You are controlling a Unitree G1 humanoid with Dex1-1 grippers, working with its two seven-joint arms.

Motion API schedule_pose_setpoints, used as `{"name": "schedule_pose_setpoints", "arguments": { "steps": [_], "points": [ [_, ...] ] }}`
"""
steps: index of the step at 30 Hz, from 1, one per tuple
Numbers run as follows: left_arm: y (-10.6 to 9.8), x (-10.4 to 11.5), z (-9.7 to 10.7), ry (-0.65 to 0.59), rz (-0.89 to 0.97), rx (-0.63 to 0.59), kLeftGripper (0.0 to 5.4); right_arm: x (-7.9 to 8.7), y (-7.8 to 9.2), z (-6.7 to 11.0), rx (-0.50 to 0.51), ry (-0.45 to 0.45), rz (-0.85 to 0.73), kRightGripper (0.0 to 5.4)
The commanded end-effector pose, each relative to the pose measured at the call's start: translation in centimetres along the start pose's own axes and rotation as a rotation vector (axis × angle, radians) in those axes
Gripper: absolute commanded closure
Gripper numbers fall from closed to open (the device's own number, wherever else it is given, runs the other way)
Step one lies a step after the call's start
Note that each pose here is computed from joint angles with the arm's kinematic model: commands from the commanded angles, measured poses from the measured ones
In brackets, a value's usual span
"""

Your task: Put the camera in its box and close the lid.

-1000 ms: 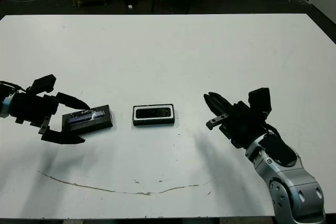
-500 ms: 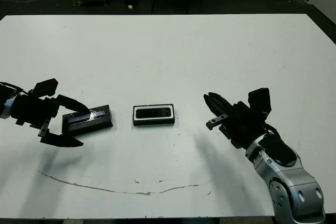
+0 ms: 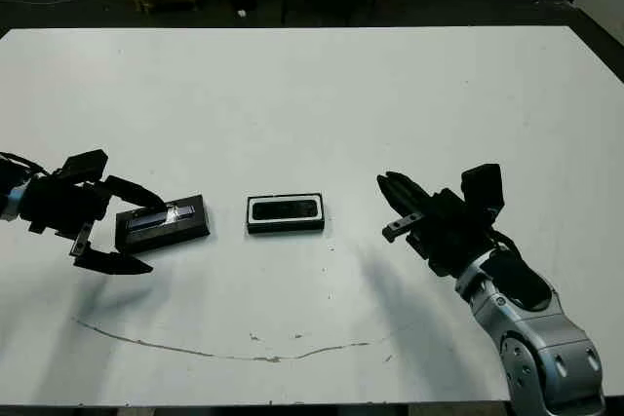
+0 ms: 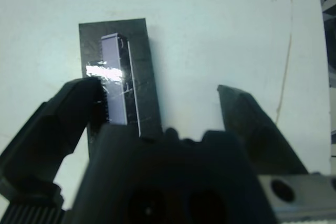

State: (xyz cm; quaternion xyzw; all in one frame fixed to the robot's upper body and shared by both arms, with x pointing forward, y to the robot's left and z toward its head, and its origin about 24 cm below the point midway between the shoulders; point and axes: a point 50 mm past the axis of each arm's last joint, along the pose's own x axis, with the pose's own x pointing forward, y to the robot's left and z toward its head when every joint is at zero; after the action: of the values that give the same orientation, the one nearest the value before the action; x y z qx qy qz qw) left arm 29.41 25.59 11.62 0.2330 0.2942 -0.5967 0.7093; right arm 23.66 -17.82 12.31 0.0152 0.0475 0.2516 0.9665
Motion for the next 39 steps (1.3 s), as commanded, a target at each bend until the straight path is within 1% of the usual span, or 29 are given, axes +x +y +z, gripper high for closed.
{"name": "schedule_pose_setpoints", "arguments": {
  "steps": [1,5,11,15,18,22,28,34,39],
  "points": [
    [-0.5,0.6,-1.8,0.098,0.019,-0.094,0.39,-0.2,-0.2,-0.3,0.001,0.025,-0.002,5.4],
    [-0.7,0.8,-2.0,0.094,0.048,-0.111,1.32,-0.1,-0.2,-0.3,-0.001,0.023,0.0,5.4],
    [-1.0,0.9,-2.5,0.068,0.052,-0.194,2.73,-0.2,-0.3,-0.1,-0.028,0.024,-0.002,5.4],
    [-1.0,1.0,-2.6,0.079,0.06,-0.227,3.7,-0.1,-0.2,-0.2,-0.013,0.029,0.001,5.4],
    [-1.0,1.0,-2.6,0.066,0.057,-0.235,4.37,0.0,-0.2,-0.3,-0.007,0.029,0.003,5.4],
    [-0.9,0.5,-2.1,0.066,0.056,-0.211,5.36,0.0,-0.2,-0.4,-0.013,0.027,0.003,5.4],
    [-0.2,-0.8,-0.9,0.04,0.062,-0.205,5.38,0.1,0.1,-0.7,-0.049,0.041,0.001,5.4],
    [0.5,-2.0,0.9,0.008,0.105,-0.192,5.38,0.2,0.6,-1.2,0.012,0.05,0.003,5.4],
    [0.8,-2.4,2.7,-0.042,0.129,-0.137,5.38,0.1,0.9,-1.7,0.044,0.068,-0.006,5.4]
  ]
}}
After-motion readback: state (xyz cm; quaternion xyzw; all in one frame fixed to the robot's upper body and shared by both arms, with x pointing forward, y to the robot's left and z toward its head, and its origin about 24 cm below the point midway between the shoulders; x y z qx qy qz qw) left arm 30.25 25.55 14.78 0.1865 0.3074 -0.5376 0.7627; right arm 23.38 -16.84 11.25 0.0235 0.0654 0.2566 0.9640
